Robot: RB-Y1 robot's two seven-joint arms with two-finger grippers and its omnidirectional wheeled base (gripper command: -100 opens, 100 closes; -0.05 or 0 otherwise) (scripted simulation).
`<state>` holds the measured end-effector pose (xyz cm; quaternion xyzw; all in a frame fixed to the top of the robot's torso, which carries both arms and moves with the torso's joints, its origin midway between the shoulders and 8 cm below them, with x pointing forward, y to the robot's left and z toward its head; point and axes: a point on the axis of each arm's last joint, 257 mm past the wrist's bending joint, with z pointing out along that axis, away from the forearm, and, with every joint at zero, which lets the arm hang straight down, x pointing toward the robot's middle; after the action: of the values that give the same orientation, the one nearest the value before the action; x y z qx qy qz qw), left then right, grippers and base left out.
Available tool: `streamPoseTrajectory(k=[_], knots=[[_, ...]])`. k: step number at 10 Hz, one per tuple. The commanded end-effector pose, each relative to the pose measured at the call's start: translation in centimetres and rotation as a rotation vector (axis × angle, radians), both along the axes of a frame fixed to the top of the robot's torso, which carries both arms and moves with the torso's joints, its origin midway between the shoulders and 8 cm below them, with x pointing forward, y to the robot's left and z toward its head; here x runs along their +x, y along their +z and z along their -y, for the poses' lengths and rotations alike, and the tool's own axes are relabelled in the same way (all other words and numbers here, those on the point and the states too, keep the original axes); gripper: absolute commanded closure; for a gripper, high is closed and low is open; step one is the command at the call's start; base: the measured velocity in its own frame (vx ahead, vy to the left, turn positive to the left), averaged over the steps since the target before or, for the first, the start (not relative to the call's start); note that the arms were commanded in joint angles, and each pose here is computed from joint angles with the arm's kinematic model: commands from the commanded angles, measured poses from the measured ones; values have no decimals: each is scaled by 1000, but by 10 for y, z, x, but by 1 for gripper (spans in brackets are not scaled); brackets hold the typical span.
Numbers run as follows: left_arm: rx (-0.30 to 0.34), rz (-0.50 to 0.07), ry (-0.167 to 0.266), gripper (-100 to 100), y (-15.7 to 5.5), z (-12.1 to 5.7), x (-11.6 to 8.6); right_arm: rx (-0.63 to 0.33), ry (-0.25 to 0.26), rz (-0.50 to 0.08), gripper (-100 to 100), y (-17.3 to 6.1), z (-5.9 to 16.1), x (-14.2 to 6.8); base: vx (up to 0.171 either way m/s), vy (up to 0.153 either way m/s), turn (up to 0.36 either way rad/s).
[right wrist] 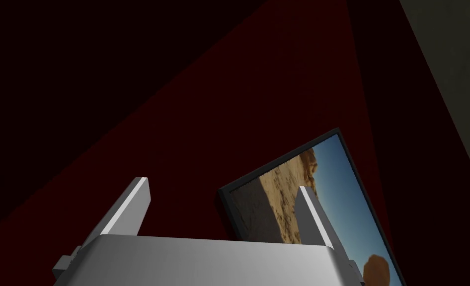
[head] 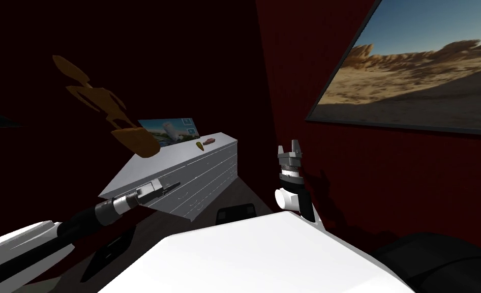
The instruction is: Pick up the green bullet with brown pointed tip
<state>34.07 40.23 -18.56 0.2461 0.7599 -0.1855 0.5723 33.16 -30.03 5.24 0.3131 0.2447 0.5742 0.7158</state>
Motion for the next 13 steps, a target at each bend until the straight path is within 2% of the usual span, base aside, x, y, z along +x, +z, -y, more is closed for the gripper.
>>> streamPoseTrajectory(k=[1, 2, 4, 5, 7, 8, 10, 11, 13], knots=[[41, -9, -23, -100, 4, -4, 1, 0, 0, 0, 0, 0, 0, 0, -5, 8, 21], [120, -22, -38, -100, -3, -21, -5, 0, 0, 0, 0, 0, 0, 0, -4, 8, -194], [162, -32, -69, -100, 2, -22, -2, 0, 0, 0, 0, 0, 0, 0, -5, 11, -76], [239, -45, -87, -100, -3, -38, -8, 0, 0, 0, 0, 0, 0, 0, -3, 8, -180], [281, -54, -119, -100, 2, -39, -4, 0, 0, 0, 0, 0, 0, 0, -1, 12, -77], [356, -67, -141, -100, -1, -55, -9, 0, 0, 0, 0, 0, 0, 0, -1, 10, -236], [397, -75, -173, -100, 5, -55, -5, 0, 0, 0, 0, 0, 0, 0, -1, 13, -49], [470, -88, -199, -100, 4, -71, -9, 0, 0, 0, 0, 0, 0, 0, 3, 5, -240], [509, -96, -231, -100, 10, -71, -4, 0, 0, 0, 0, 0, 0, 0, 1, 13, -46]])
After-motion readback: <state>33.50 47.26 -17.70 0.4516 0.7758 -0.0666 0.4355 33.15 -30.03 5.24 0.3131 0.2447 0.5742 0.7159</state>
